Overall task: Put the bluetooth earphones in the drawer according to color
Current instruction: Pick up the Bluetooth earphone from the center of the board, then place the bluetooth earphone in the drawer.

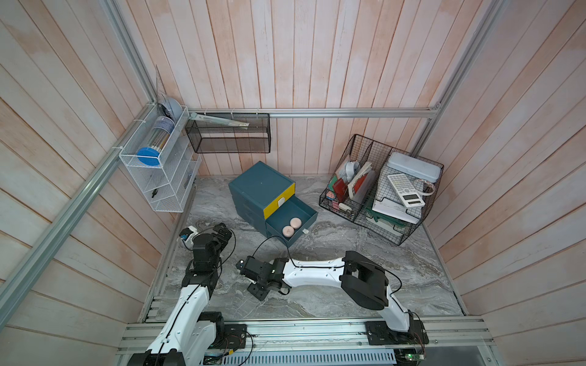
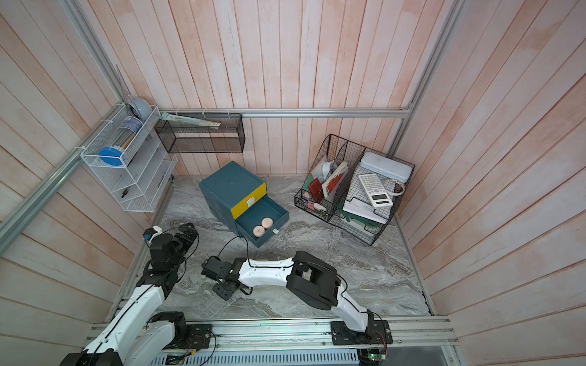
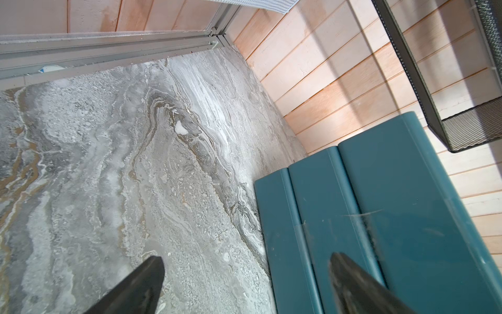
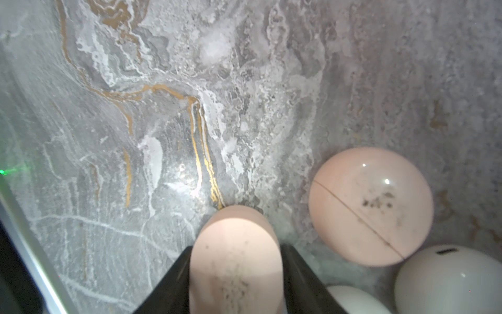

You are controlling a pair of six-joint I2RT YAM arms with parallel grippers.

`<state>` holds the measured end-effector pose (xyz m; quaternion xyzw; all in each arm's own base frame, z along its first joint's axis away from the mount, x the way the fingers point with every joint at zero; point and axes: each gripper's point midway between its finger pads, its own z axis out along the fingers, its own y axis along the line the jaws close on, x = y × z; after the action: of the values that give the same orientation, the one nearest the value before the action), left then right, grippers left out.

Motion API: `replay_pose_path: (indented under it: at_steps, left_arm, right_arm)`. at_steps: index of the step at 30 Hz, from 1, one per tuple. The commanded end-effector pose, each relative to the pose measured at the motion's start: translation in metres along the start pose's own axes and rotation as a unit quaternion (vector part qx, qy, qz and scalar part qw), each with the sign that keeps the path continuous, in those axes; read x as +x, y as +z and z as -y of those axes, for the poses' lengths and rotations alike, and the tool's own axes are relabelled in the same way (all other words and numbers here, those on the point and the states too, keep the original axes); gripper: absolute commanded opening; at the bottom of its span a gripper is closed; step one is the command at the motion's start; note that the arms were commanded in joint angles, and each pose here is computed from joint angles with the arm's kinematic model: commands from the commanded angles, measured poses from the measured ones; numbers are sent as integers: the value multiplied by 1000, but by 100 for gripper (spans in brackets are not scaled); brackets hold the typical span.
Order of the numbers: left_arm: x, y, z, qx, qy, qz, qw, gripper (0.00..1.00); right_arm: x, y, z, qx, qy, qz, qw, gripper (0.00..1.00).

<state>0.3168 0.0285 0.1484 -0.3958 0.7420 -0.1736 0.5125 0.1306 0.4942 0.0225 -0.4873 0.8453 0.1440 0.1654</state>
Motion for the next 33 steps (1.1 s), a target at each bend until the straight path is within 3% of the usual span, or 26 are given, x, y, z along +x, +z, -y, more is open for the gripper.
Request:
replay_pose_path:
  at_steps: [1,9,17,26,33]
  left_arm:
    - [0,0,-2,2,-1,4,1000,100]
    - [3,0,4,21,8,-5,1000,100]
    - [12,-5,22,84,17,-21,996,100]
    - [24,-8,28,129,-3,-36,991,100]
    - [31,-5,30,140,-6,-49,989,100]
  right_arm:
    - [14,-13,4,15,2,-18,1000,45]
    - [-14,-51,17,6,20,49,999,41]
    - [-46,-115,77,15,76,139,987,40]
    - [-58,-187,183,99,168,265,944,40]
    - [-61,-213,247,126,212,297,923,41]
